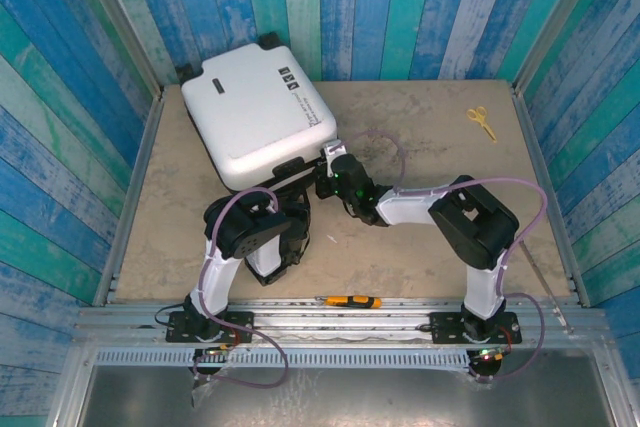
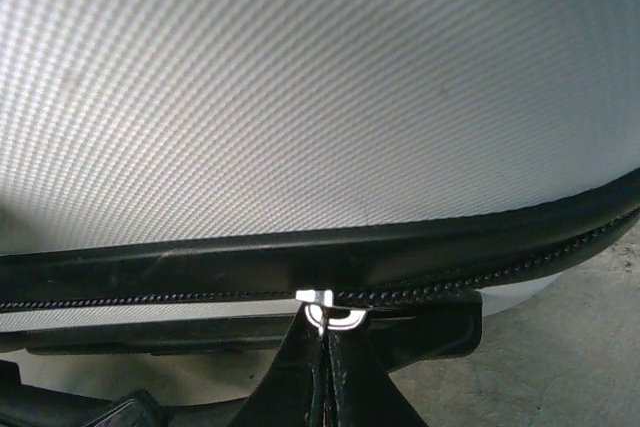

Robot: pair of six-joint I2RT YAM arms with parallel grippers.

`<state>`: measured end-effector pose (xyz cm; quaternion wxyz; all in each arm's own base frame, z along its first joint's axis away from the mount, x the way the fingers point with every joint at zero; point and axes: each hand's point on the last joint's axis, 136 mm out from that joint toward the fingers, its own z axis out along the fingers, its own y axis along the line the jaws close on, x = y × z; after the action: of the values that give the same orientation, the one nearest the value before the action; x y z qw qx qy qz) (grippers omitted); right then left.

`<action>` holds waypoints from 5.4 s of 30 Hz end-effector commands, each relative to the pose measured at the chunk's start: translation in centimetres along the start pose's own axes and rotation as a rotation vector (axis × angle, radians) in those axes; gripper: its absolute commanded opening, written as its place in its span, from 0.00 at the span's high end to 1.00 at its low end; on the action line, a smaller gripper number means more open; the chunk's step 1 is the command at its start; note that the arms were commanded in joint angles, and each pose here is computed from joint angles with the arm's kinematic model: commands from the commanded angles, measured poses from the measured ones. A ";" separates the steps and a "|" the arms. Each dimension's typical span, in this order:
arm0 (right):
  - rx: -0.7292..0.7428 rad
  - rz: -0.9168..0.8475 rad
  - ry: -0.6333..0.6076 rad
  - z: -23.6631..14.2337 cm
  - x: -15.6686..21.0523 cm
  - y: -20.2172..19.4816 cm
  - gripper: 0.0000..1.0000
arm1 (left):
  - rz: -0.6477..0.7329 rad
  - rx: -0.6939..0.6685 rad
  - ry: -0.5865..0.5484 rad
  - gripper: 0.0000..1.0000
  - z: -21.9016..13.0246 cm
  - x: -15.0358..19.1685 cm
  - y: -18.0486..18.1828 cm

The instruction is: Pack the luggage

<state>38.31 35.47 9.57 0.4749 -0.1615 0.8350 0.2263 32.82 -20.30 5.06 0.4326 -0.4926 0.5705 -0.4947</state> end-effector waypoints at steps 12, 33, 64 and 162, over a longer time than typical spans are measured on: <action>-0.309 0.084 0.092 -2.4 -2.1 -2.6 0.99 | 0.351 -0.416 0.251 1.00 -4.6 1.2 12.7; -0.566 0.190 0.108 -0.8 -1.1 1.9 0.99 | 0.354 -0.412 0.258 1.00 -4.3 1.6 12.7; 0.107 -0.287 0.358 -5.0 -0.5 -12.9 1.00 | 0.370 -0.496 0.105 1.00 -8.8 -5.1 12.2; -0.504 -0.518 0.171 -9.6 -0.4 -4.4 0.48 | 0.497 -0.575 0.243 1.00 -15.7 -9.2 8.4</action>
<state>35.95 26.44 14.18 0.4547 -0.5048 0.6919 0.2443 21.66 -13.71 6.54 0.3283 -0.4188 0.7367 -0.4173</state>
